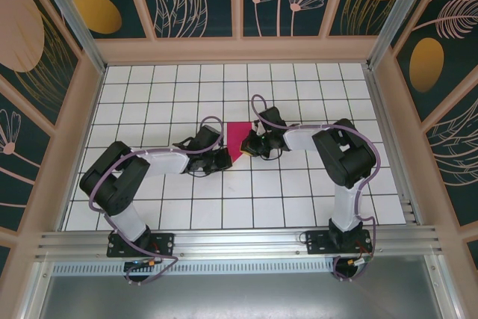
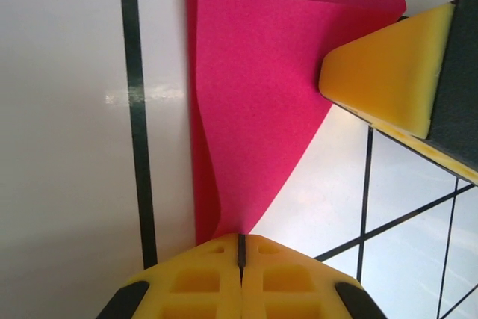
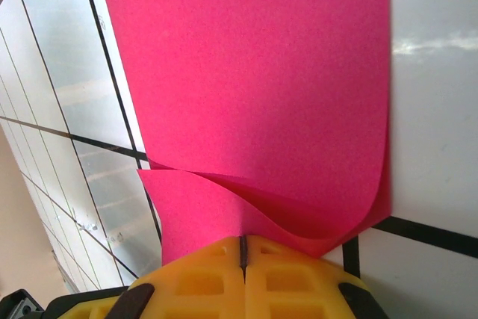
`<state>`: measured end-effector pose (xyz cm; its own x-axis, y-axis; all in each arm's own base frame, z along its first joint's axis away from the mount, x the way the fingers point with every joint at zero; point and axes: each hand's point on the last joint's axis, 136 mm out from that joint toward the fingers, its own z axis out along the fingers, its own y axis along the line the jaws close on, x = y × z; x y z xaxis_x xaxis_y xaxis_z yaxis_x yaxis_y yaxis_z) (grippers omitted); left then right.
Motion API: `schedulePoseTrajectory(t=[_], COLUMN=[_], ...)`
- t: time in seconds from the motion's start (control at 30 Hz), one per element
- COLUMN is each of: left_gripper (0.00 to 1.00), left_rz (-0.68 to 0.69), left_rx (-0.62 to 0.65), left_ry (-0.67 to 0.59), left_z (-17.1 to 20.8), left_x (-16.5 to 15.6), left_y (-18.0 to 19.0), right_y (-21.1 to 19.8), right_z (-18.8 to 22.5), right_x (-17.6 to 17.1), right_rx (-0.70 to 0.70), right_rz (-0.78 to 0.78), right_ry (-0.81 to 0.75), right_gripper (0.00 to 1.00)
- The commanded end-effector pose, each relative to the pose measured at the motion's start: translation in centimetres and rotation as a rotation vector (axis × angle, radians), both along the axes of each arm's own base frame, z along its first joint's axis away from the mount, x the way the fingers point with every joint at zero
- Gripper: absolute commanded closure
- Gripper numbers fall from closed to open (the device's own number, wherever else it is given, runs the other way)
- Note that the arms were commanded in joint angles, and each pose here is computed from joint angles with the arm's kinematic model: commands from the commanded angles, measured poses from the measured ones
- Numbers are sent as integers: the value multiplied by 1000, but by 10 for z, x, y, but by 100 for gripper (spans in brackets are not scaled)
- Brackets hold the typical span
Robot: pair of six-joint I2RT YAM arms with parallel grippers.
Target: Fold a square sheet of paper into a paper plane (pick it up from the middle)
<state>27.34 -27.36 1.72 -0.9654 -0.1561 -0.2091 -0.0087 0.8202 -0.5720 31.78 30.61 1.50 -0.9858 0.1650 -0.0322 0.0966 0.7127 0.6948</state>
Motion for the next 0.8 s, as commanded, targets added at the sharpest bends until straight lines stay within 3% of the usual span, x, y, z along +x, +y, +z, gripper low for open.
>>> schedulePoseTrajectory(t=[0.0, 0.47, 0.77], left_gripper=[92, 92, 91], left_rz=[7, -15, -40], left_rx=[55, 17, -45], left_ry=[10, 63, -103], left_z=[-8, -12, 35], left_x=[-3, -21, 13], left_y=[7, 8, -12], right_y=[-40, -40, -41], right_z=[-57, -58, -60], right_x=[-13, -13, -14], right_rx=[-208, -215, -215], right_rz=[-69, -68, -67], right_ry=[102, 99, 104], right_gripper=[98, 98, 98])
